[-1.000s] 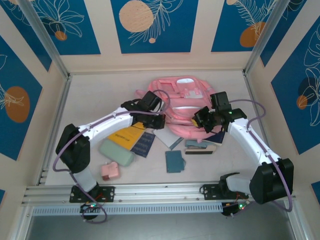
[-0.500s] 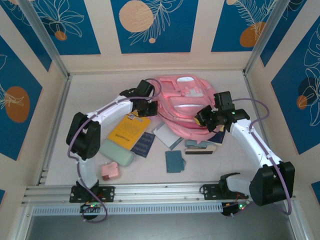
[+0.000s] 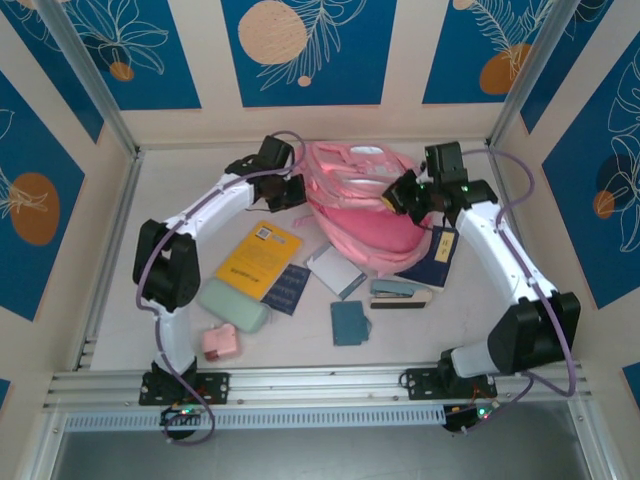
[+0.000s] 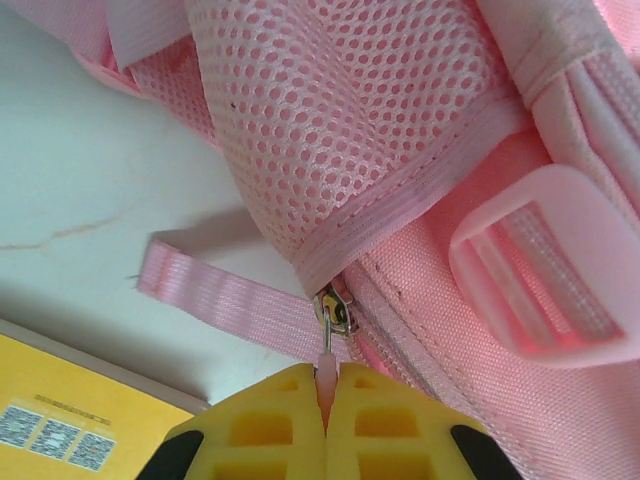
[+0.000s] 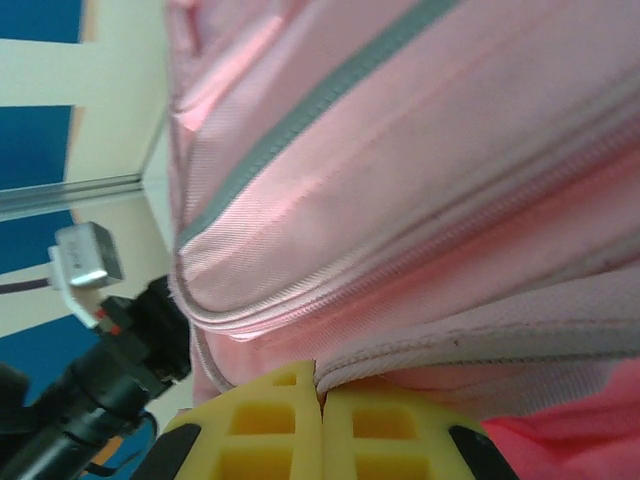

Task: Pack the student bag
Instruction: Place the student bag at the top-center of the table.

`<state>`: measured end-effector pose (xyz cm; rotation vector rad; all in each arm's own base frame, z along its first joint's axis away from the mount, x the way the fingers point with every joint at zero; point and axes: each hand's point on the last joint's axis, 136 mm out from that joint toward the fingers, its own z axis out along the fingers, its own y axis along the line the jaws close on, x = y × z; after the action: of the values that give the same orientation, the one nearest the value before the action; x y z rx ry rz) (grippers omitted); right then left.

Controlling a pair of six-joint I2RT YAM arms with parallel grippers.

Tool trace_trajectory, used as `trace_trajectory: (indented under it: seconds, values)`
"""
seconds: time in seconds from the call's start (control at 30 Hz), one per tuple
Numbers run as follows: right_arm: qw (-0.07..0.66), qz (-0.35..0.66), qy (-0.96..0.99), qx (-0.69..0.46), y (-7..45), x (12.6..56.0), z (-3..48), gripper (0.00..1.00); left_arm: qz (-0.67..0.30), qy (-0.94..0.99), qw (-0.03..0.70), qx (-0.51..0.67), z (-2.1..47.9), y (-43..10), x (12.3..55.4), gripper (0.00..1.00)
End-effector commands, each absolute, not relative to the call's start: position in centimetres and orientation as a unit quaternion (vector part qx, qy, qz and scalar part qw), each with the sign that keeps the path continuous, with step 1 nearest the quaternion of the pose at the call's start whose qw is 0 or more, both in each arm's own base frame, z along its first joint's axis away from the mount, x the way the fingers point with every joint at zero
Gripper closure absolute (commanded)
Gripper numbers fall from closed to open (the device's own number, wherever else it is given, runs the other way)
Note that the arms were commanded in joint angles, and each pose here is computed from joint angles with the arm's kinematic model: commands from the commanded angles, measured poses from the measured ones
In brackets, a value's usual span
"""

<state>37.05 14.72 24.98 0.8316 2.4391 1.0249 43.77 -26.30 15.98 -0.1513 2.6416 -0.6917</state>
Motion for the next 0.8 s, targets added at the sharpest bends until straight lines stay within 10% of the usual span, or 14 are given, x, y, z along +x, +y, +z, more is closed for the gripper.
trace_trajectory:
  seconds: [0.0, 0.47, 0.57, 0.67, 0.77]
  values:
    - [0.223, 0.373, 0.869, 0.235, 15.8, 40.2, 28.0, 1.00, -0.264, 0.923, 0.264, -0.091, 22.3, -23.0, 45.1, 1.00]
    - [0.207, 0.311, 0.923, 0.092, 24.1, 49.8, 24.5, 0.99, -0.223, 0.911, 0.300, -0.170, 20.8, -16.6, 41.1, 0.99]
    - [0.196, 0.271, 0.939, 0.074, 25.0, 50.2, 22.9, 0.88, -0.217, 0.919, 0.275, -0.184, 17.9, -16.4, 40.4, 1.00]
    - [0.211, 0.221, 0.951, 0.043, 25.8, 49.9, 22.6, 0.50, -0.219, 0.923, 0.249, -0.193, 15.6, -17.0, 40.7, 1.00]
    - [0.235, 0.169, 0.957, 0.022, 25.8, 49.2, 23.5, 0.33, -0.212, 0.926, 0.243, -0.195, 14.8, -17.4, 42.1, 1.00]
